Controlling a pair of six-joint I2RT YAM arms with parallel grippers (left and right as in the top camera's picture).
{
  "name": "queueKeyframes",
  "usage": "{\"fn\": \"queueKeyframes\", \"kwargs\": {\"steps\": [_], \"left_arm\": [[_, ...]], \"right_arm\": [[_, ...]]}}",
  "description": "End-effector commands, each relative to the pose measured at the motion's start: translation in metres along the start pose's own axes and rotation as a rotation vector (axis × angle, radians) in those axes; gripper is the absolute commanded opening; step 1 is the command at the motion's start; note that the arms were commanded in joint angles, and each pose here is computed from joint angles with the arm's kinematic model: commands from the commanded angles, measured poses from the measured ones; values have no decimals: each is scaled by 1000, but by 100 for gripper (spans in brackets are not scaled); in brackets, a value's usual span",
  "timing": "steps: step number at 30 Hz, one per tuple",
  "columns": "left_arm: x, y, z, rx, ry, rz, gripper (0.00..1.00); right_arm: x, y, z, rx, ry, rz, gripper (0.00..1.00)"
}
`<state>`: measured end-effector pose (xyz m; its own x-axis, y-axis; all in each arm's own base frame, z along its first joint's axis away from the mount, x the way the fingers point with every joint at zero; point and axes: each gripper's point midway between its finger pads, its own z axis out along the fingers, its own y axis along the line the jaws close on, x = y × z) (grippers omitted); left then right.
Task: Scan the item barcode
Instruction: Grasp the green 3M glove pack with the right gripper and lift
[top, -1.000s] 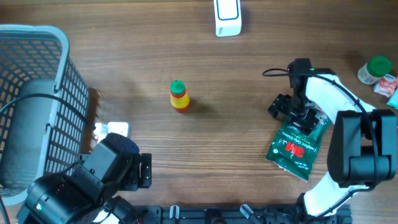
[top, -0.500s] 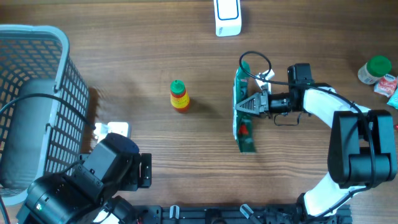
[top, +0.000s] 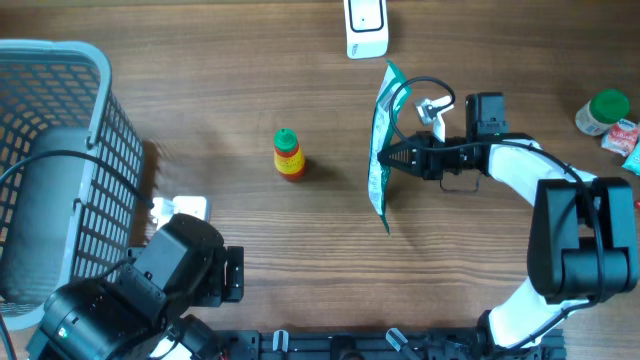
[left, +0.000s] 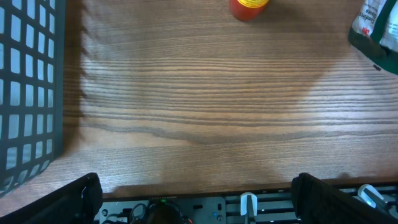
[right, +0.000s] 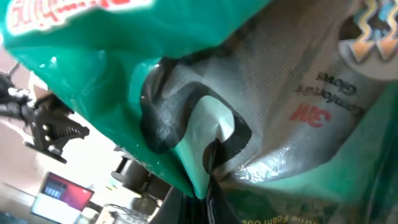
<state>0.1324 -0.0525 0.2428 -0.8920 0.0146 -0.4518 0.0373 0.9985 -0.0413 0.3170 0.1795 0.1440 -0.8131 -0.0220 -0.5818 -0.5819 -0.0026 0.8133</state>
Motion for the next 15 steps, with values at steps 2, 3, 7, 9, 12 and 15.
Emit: {"fn": "queueKeyframes", "kwargs": {"steps": [2,3,7,9,12,15], "left_arm": [[-2,1,-1,-1,-12,-13,100],[-1,1,-1,-1,-12,-13,100],[-1,1,-1,-1,-12,-13,100],[-2,1,-1,-1,-12,-13,100],[-1,1,-1,-1,-12,-13,100],[-1,1,-1,-1,-12,-13,100]], "right_arm": [[-16,24,2,-68,6,259,4],[-18,26,2,-68,8,284,5],[-37,46,1,-65,23,357,5],[-53,69,1,-60,33,343,5],[-74,111,0,-48,47,278,5],[-87,155,0,-35,53,128,5]]}}
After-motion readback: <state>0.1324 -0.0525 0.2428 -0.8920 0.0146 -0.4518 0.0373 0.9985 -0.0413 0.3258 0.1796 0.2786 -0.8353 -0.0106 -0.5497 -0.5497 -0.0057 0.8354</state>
